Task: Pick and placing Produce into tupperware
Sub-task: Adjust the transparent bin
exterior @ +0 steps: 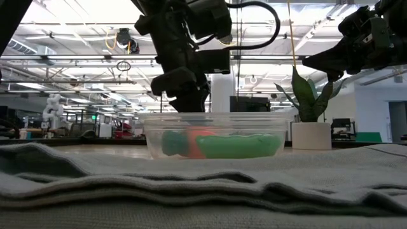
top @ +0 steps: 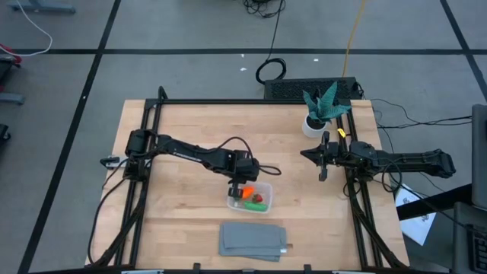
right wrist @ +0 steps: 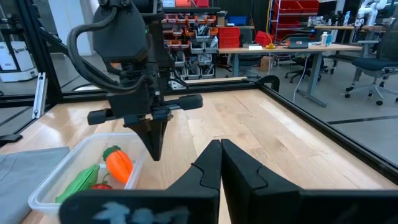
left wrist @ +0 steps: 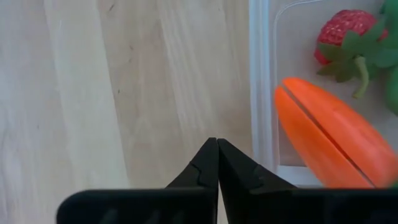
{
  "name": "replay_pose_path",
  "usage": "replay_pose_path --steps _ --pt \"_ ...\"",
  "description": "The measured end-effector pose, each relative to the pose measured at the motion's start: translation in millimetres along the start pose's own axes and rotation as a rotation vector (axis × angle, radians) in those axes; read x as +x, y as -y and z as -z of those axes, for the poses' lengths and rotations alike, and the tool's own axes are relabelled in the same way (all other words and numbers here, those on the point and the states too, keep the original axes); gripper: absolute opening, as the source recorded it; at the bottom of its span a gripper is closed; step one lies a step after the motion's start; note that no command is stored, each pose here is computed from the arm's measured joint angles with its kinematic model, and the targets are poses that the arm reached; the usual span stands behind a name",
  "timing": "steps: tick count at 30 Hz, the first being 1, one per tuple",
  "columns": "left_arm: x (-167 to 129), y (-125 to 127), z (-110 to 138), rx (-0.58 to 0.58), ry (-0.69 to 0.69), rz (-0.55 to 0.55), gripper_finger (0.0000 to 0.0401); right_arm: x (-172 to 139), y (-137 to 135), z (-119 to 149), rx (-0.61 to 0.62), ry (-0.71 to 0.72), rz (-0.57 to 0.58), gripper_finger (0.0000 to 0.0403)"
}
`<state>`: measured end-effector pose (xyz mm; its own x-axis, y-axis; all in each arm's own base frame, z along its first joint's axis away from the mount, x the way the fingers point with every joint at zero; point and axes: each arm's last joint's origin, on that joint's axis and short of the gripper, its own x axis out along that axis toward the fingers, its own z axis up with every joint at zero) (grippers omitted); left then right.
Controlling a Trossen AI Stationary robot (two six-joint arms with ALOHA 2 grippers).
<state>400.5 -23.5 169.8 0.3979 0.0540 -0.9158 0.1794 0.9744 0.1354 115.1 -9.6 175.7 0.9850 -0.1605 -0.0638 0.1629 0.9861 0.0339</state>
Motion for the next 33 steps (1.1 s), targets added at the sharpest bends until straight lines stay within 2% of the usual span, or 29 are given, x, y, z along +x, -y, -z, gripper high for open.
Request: replay_pose_path --steps 9,17,26,33 --pt "-2 -6 7 -0.020 -0.078 -0.121 0.0020 0 0 0 0.000 0.000 0.000 0.0000" --pt "-2 -7 10 -0.050 -0.112 -0.120 0.0002 0 0 0 0.000 0.000 0.001 0.0000" --pt "-3 2 12 -0.059 -0.139 -0.096 0.0023 0 0 0 0.000 0.000 0.001 0.0000" --pt "-3 7 11 -0.051 -0.135 -0.079 0.0008 0 0 0 0.000 0.000 0.001 0.0000"
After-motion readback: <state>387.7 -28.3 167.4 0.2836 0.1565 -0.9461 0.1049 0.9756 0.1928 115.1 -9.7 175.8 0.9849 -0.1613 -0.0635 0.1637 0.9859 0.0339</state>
